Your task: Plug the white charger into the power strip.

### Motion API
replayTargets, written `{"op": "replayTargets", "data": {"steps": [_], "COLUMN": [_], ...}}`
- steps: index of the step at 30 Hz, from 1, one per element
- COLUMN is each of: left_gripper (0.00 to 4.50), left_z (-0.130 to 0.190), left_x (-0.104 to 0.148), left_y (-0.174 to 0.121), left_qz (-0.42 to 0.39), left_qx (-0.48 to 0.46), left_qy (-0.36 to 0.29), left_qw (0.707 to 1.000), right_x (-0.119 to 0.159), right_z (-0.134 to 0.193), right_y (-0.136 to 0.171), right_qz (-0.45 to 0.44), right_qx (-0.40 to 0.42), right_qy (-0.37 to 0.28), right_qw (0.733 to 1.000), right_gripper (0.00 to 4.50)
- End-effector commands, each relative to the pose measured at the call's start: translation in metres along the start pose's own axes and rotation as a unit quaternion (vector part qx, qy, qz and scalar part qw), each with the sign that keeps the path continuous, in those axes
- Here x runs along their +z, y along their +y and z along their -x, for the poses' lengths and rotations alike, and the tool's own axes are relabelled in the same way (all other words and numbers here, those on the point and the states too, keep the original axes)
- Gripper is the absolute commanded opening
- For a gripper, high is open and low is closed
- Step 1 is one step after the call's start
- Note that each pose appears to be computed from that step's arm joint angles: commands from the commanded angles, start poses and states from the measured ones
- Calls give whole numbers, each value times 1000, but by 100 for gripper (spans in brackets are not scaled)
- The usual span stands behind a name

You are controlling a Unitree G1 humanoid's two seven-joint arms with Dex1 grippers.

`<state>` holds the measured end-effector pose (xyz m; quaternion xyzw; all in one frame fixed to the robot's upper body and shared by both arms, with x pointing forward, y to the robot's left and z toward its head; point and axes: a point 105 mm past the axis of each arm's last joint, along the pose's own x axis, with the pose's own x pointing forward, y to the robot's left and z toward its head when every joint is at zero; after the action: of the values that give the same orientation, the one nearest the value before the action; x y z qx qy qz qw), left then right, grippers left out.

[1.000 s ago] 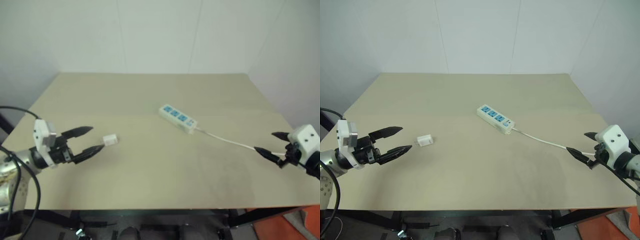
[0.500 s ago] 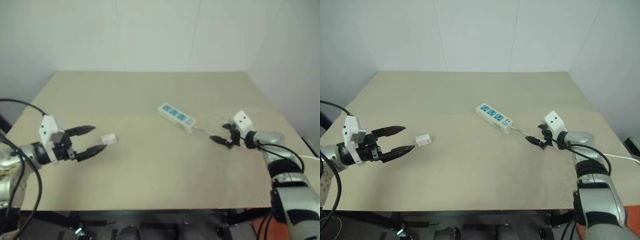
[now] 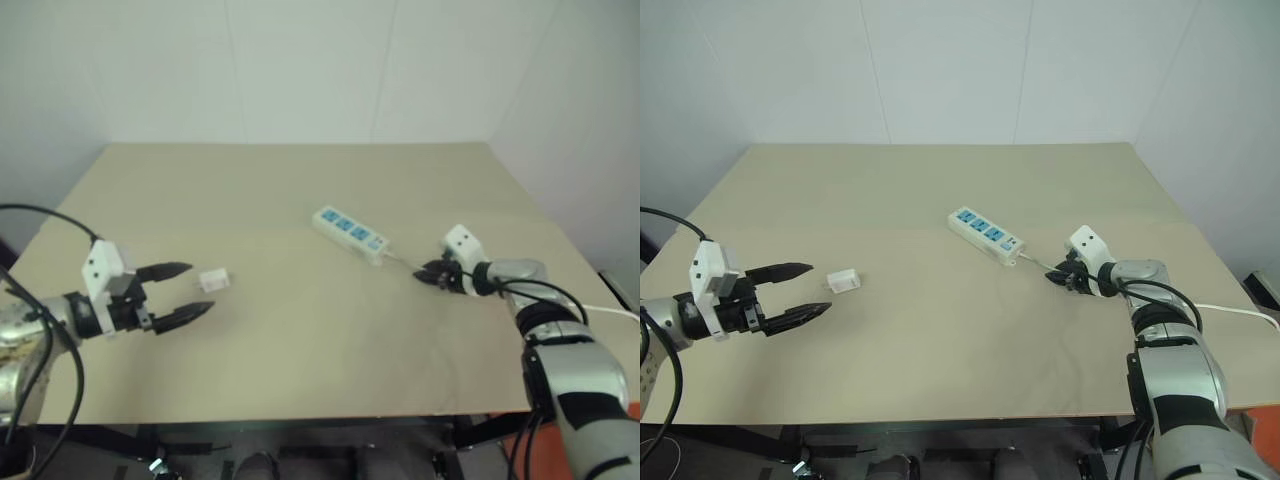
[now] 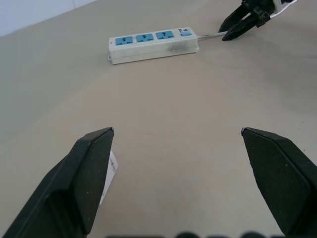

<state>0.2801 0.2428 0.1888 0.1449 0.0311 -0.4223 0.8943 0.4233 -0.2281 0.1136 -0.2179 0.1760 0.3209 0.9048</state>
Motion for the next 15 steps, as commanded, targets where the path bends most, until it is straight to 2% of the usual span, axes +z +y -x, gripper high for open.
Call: {"op": "replayTargets", "data": {"steps": [1,3,10,12,15], "left_gripper": [450,450,450,450,450], "left_z": [3,3,5,7,7], "left_x": [13,13,13,12,8], "left_y": [8,8,6,5,4], "left_qz": [-33,-35,-36,-33,-28], "left_qx": [12,9,4,4,-1], "left_qy": [-14,-16,-19,-17,-13], "left_qw": [999,999,999,999,1000], "right_x": [4,4,15,22,31], "right_z": [0,1,11,25,58], "right_y": [-1,1,7,17,36], "right_qz": [18,17,58,82,113], "right_qx": [1,10,37,60,50], "right_qy": [3,-1,-53,-85,-121], "right_qw": [1000,1000,996,991,985], "right_gripper": [69,3,1,1,1]}}
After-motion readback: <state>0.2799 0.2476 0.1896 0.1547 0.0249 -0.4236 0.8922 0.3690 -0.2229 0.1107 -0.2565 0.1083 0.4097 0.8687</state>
